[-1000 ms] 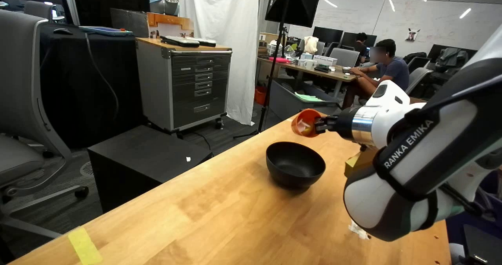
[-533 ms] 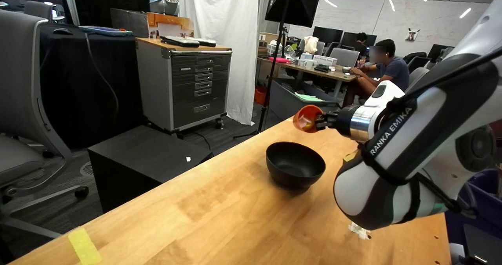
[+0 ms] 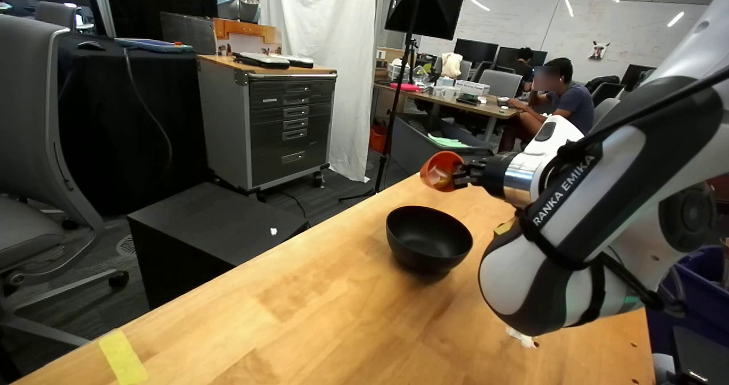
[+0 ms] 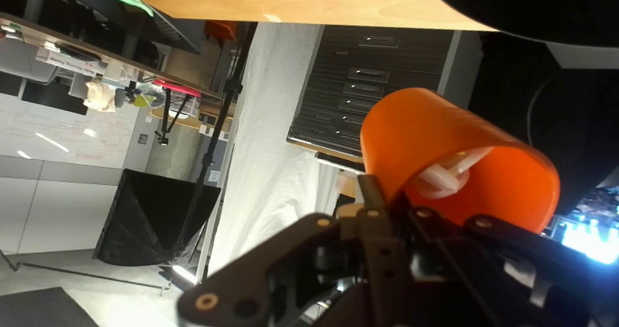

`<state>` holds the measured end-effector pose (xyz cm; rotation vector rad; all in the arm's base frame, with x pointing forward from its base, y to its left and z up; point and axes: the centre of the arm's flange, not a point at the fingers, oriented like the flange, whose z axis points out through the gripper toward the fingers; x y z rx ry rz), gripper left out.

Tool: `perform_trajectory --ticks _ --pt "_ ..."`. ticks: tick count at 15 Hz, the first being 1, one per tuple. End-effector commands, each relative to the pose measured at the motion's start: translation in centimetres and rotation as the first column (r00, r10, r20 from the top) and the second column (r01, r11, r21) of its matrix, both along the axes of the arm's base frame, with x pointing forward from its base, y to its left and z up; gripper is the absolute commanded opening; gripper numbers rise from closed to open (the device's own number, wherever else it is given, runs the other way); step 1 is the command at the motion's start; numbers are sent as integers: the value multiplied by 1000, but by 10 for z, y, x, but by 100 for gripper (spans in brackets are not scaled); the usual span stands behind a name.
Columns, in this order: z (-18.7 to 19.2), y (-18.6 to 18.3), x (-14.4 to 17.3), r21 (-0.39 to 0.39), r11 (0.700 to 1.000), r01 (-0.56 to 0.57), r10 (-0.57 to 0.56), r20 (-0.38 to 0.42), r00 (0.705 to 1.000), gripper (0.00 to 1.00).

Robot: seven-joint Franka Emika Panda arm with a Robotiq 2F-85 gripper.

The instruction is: Pour the things in the orange cup into the bowl

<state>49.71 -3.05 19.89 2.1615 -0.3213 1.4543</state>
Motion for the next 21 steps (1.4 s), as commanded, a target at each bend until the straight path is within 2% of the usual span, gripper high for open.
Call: perform_trajectory --ticks 1,9,21 --pt "3 5 5 -64 998 -1 5 52 999 4" --pt "2 9 3 -157 988 -8 19 70 997 4" --pt "-10 7 -1 -244 970 -2 26 94 995 4"
